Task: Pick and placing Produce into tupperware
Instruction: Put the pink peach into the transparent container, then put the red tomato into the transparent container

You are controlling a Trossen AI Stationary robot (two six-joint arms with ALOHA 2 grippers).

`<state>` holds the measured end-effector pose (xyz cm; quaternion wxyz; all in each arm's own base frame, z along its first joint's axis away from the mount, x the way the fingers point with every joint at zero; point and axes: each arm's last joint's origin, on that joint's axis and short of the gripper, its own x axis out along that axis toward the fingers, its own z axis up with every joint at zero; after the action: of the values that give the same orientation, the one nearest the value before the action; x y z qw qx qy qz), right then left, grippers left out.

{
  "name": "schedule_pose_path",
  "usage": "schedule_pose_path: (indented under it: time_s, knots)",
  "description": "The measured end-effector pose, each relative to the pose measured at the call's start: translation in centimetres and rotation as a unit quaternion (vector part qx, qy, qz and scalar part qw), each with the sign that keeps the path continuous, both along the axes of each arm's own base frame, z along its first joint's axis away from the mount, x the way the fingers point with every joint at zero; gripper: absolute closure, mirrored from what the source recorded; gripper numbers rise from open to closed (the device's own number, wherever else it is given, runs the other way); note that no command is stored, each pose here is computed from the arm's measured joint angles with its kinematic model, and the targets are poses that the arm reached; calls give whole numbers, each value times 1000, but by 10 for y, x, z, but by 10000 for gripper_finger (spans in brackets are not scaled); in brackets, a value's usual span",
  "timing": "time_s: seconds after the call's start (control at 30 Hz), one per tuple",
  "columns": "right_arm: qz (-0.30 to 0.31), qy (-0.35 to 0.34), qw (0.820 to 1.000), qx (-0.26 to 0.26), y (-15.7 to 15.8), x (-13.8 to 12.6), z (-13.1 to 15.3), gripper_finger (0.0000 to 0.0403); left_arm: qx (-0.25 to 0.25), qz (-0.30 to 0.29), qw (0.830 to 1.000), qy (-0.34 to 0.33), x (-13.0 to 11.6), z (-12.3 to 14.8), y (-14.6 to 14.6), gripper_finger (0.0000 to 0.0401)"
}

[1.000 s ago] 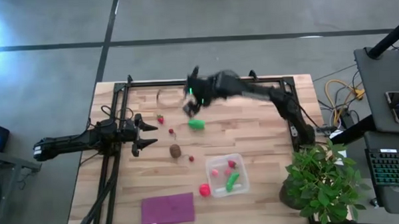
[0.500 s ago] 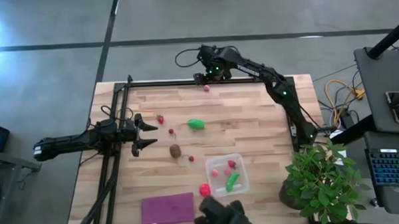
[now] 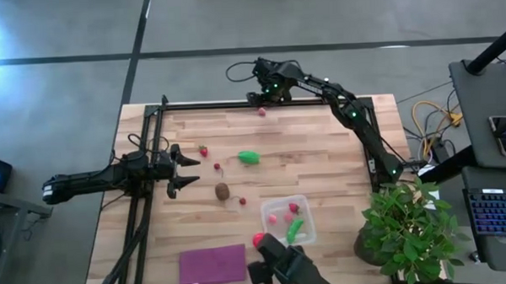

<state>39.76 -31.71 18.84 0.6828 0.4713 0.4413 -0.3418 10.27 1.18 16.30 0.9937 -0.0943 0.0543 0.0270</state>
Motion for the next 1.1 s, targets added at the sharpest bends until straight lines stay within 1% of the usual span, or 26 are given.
schedule_pose_path:
  time_s: [0.17, 0.23, 0.3, 0.43, 0.73, 0.8, 0.87, 0.97, 1.03, 1.1]
  knots:
    - [-1, -31, 1000, -1, -3, 3, 2, 209, 0, 0, 1000, 0, 0, 0, 0, 146]
    - [-3, -27, 1000, 3, -4, 3, -1, 210, 0, 0, 1000, 0, 0, 0, 0, 146]
    - [-15, -16, 1000, 9, -3, 2, -4, 210, 0, 0, 1000, 0, 0, 0, 0, 146]
    - [-40, -17, 999, 18, -4, 4, -9, 214, 0, 0, 1000, 0, 0, 0, 0, 146]
    - [-83, -9, 995, 54, -6, 6, -28, 266, 0, 0, 1000, 0, 0, 0, 0, 146]
    - [-89, -8, 994, 61, -6, 6, -32, 272, 0, 0, 1000, 0, 0, 0, 0, 146]
    - [-86, -10, 994, 62, -5, 8, -32, 273, 0, 0, 1000, 0, 0, 0, 0, 146]
    - [-65, -17, 996, 59, -1, 10, -27, 264, 0, 0, 1000, 0, 0, 0, 0, 146]
    - [-46, -20, 997, 50, 3, 11, -18, 254, 0, 0, 1000, 0, 0, 0, 0, 146]
    - [-4, -35, 999, 23, 9, 17, -2, 241, 0, 0, 1000, 0, 0, 0, 0, 146]
